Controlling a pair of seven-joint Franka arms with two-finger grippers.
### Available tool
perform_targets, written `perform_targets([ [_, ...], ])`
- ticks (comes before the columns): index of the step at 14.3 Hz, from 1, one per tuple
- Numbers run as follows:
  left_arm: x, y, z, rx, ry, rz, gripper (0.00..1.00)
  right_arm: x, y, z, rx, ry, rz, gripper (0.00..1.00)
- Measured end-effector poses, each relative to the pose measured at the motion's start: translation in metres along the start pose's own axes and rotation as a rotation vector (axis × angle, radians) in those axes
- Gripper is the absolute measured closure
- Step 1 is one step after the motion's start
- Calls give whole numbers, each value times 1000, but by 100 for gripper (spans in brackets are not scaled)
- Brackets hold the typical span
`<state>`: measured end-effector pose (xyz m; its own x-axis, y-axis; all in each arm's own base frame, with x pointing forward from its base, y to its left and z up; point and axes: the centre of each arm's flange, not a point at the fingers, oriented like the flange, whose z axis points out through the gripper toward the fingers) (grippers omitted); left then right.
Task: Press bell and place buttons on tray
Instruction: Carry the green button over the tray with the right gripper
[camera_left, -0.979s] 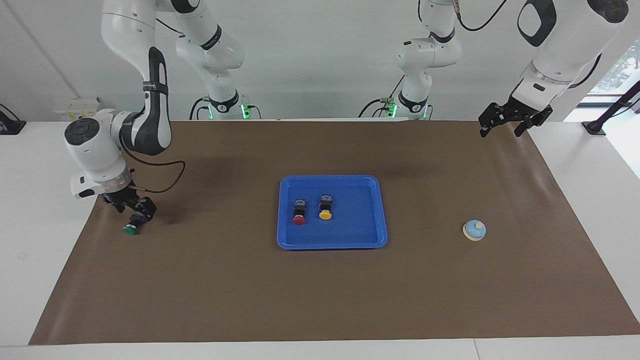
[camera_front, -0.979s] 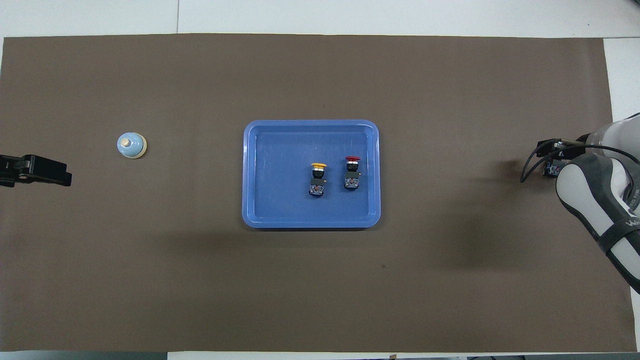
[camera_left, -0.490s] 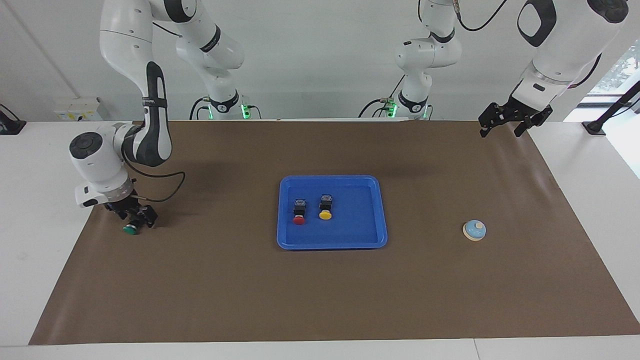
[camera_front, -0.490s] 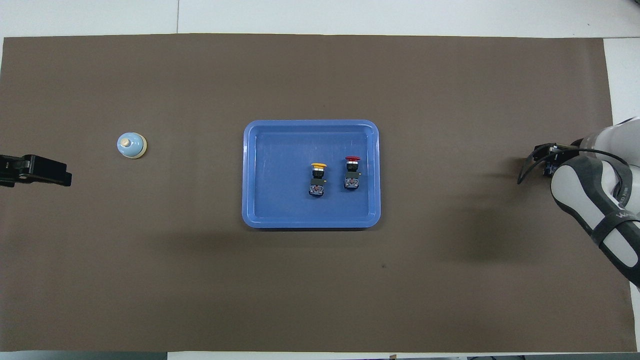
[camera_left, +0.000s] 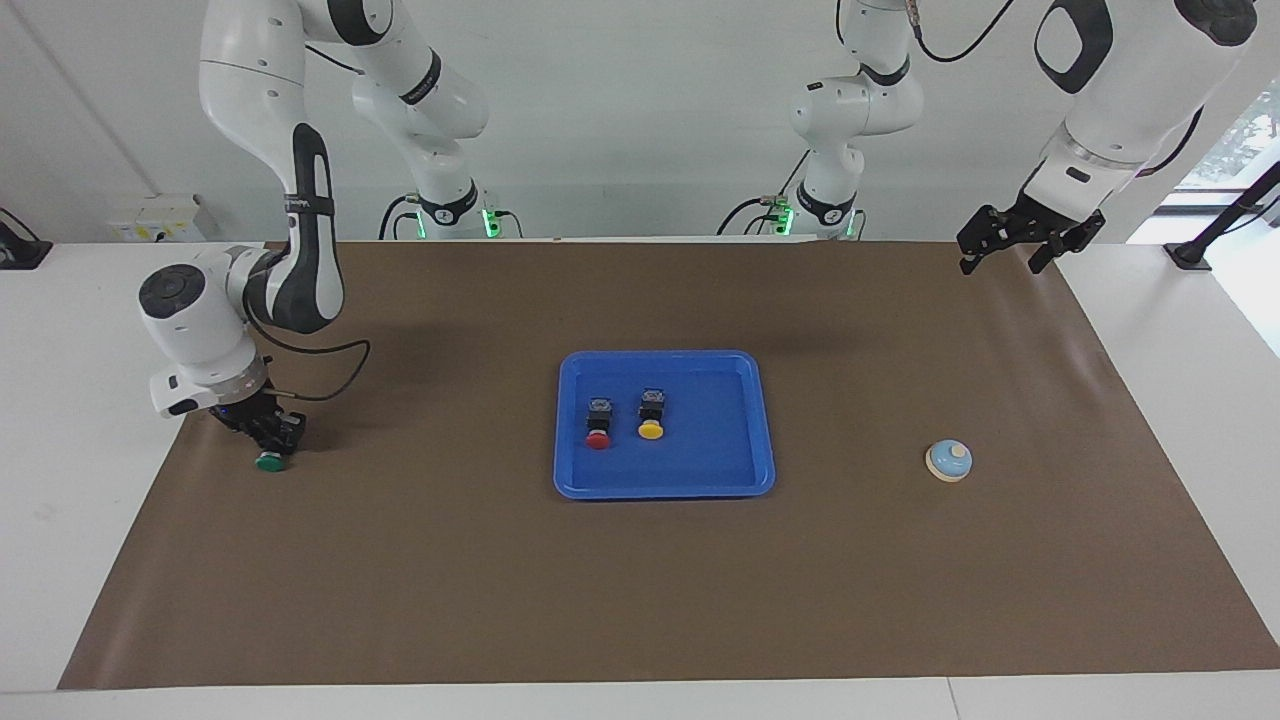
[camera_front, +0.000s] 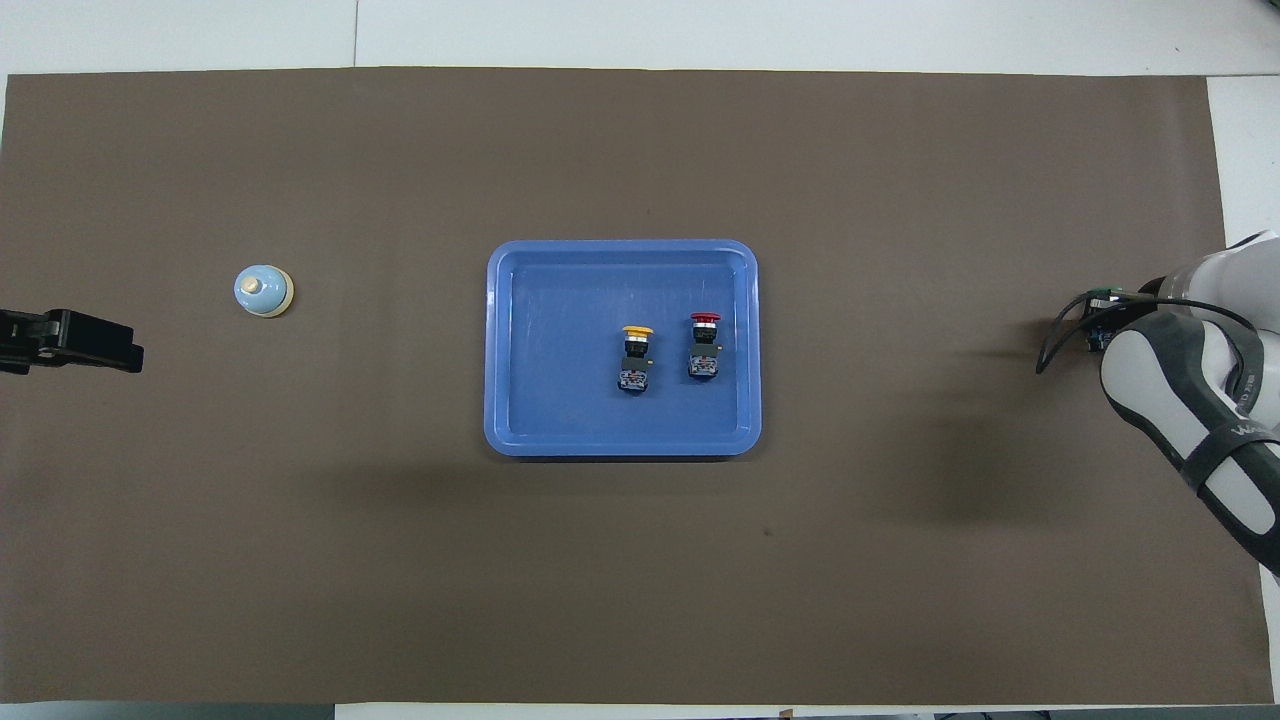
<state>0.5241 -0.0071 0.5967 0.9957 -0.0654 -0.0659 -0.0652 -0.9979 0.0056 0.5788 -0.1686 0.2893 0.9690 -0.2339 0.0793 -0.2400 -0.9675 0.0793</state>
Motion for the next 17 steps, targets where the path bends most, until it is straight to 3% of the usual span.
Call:
perform_targets([
  [5, 0, 0, 0, 0, 0, 0, 0, 11, -27, -21, 3, -19, -45, 59],
  [10, 0, 0, 0, 0, 0, 0, 0, 33, -138, -111, -8, -58, -78, 59],
  [13, 0, 0, 0, 0, 0, 0, 0, 19, -233, -157, -14, -61, -43, 59],
  [17, 0, 0, 0, 0, 0, 0, 0, -34, -364, -184, 24, -74, 2, 59],
])
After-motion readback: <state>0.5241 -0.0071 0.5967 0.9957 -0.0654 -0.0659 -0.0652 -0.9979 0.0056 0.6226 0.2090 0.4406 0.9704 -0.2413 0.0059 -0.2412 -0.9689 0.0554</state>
